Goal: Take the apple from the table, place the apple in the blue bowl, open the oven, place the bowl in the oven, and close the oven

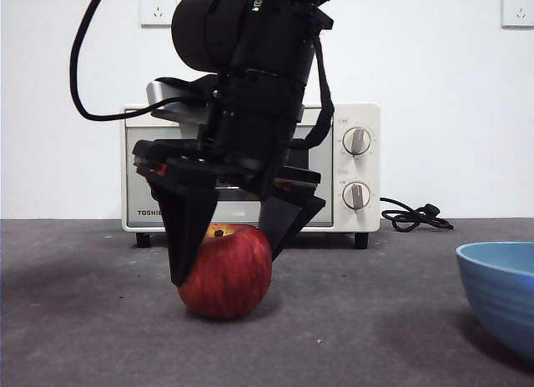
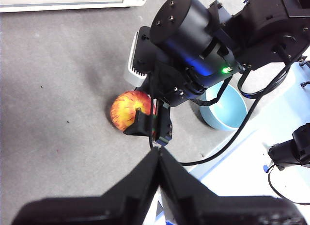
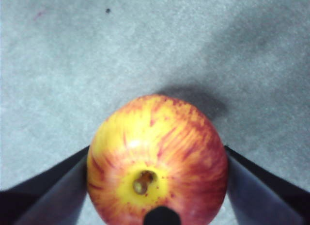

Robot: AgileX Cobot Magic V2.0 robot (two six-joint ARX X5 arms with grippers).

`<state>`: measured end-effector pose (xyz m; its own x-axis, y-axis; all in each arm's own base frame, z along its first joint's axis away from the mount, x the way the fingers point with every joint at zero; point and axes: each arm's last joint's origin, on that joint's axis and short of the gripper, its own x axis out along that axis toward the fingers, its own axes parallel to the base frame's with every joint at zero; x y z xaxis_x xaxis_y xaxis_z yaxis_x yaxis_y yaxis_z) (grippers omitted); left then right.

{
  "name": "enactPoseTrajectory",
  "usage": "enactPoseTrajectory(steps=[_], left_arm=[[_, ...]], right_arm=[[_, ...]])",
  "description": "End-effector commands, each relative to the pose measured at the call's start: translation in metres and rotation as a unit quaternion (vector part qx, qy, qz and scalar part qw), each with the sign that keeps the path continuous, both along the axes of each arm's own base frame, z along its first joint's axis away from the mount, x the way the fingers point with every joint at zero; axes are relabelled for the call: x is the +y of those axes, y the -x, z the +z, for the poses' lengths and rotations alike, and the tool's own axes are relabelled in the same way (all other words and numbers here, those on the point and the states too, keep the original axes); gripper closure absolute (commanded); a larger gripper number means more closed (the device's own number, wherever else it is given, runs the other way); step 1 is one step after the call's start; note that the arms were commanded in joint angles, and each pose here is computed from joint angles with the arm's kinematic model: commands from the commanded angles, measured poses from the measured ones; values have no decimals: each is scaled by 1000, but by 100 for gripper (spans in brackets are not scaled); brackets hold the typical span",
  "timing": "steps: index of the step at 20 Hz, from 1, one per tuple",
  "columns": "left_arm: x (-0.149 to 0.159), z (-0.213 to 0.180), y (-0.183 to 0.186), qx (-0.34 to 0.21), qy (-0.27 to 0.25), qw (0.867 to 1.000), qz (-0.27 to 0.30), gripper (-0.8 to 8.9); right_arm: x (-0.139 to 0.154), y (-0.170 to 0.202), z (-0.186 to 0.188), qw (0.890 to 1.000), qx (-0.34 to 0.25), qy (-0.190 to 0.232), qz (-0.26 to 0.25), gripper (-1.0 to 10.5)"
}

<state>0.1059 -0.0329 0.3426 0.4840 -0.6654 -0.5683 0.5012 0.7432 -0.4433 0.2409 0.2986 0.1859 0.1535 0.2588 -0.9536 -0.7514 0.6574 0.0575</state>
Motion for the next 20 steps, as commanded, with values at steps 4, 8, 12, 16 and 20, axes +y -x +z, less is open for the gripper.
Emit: enactPoseTrajectory(steps=[4,8,12,16,20], left_arm=[[0,0,1,-6,-5,1000,-8,819],[0,0,2,-3,-6,1000,-8,819],[0,0,1,-4,-8,1000,-10,819],[-1,-1,-5,-2,-8,1000,-10,819],[-2,-4,-13,10,-12,1000,-12,818]], right_arm=[[-4,3,29,1000,-9,18,-3,955],[-22,16,78,999,-36,-5,-2,955],[-54,36,123,994,-104,20,-29,955],[-89,61,155,989,-132,48,-44,955],[-123,84,173,987,-147,25,-62,955]])
